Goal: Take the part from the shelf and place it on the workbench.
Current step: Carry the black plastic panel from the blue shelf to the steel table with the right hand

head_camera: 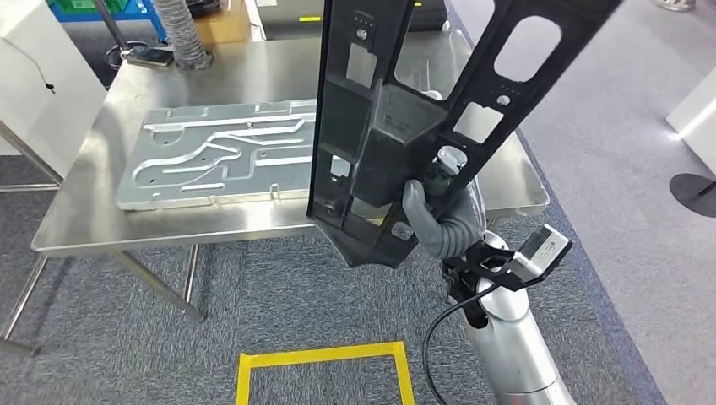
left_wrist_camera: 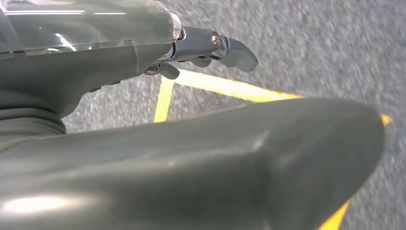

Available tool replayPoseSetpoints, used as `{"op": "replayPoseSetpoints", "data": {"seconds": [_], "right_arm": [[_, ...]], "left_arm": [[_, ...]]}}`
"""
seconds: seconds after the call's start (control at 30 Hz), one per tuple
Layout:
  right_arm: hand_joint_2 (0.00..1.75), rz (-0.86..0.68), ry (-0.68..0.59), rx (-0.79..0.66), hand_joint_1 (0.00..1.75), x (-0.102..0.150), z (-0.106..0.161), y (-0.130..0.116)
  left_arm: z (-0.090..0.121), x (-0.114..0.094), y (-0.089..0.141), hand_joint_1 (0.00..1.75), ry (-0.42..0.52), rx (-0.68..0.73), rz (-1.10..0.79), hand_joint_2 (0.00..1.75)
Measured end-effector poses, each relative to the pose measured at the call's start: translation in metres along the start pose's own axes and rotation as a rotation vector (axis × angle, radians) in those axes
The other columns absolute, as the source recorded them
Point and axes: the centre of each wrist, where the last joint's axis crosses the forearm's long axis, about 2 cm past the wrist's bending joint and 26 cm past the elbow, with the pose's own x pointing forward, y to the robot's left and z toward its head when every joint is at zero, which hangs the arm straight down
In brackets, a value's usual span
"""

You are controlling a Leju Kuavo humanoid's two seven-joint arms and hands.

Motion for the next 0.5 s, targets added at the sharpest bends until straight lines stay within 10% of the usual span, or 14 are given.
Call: {"op": "replayPoseSetpoints", "data": {"seconds": [0.5], "right_arm": [[1.75,0.013,0.019,-0.005,1.75,-0.0038,0.0034,-0.0008]], "left_arm": [[0.0024,-0.0065,-0.0013,0.0,0.008,-0.004,0.003,0.0]]}}
